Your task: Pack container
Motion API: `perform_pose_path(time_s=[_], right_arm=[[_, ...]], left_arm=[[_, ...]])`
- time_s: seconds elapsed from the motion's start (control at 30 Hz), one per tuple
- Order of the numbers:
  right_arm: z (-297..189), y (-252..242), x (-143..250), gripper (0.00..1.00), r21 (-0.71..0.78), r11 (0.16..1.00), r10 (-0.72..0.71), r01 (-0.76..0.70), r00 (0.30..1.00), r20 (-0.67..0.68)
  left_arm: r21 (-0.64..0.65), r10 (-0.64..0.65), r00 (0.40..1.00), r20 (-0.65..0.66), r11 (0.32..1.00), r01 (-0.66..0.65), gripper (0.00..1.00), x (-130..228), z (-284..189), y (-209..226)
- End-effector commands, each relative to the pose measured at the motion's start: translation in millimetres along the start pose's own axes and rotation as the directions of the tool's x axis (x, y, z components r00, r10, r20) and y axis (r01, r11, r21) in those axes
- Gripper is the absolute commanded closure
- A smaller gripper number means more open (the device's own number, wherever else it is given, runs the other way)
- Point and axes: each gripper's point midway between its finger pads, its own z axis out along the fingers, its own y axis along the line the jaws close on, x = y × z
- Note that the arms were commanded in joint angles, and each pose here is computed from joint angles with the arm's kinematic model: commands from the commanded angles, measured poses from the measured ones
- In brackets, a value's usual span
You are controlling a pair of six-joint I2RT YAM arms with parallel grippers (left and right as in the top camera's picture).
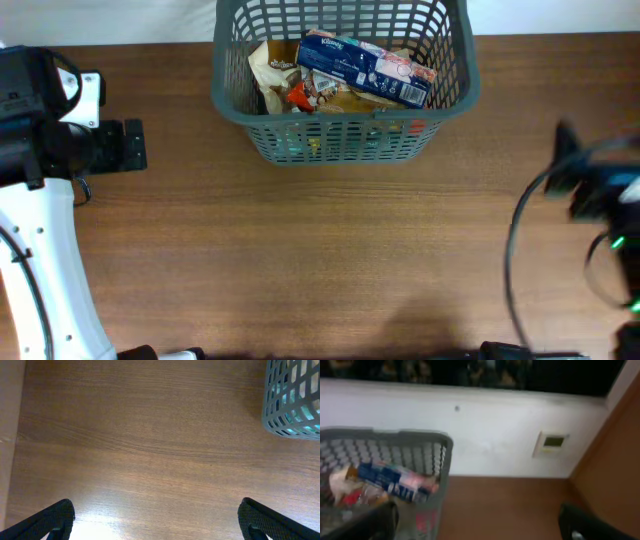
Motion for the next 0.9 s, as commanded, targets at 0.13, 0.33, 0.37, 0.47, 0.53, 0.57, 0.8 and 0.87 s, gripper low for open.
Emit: perform_pose_path(time_s=[0.13, 0.33, 0.37, 0.47, 0.53, 0.57, 0.8, 0.87], right_arm=[[-8.2, 34.4, 103.6, 0.01, -0.14, 0.99, 0.023, -0.034, 0.996, -0.082], [-15.4, 56.8, 158.1, 0.01, -0.232, 0.972, 0.024, -0.04, 0.997, -0.071], [-15.3, 63.2, 169.4, 0.01, -0.262, 0.965, 0.023, -0.035, 0.999, -0.049], [-10.4, 72.5, 196.2, 0.01, -0.3, 0.954, 0.017, -0.014, 1.0, 0.008], [-7.9, 75.3, 206.0, 0.01, -0.31, 0.951, 0.015, -0.005, 0.999, 0.03], [-6.3, 76.9, 210.8, 0.01, -0.315, 0.949, 0.012, 0.001, 0.999, 0.04], [4.3, 92.2, 231.0, 0.01, -0.377, 0.926, 0.001, 0.02, 0.998, 0.056], [5.6, 94.2, 234.7, 0.01, -0.383, 0.923, -0.001, 0.019, 0.999, 0.049]], left_arm=[[0.008, -0.018, 1.0, 0.002, 1.0, 0.018, 0.01, -0.9, 0.1, 0.3], [0.008, -0.018, 1.0, 0.002, 1.0, 0.018, 0.01, -0.9, 0.1, 0.3], [0.008, -0.018, 1.0, 0.002, 1.0, 0.018, 0.01, -0.9, 0.1, 0.3], [0.008, -0.018, 1.0, 0.002, 1.0, 0.018, 0.01, -0.9, 0.1, 0.3], [0.008, -0.018, 1.0, 0.002, 1.0, 0.018, 0.01, -0.9, 0.1, 0.3], [0.008, -0.018, 1.0, 0.002, 1.0, 0.018, 0.01, -0.9, 0.1, 0.3], [0.008, -0.018, 1.0, 0.002, 1.0, 0.018, 0.01, -0.9, 0.0, 0.3], [0.008, -0.018, 1.0, 0.002, 1.0, 0.018, 0.01, -0.9, 0.1, 0.3]])
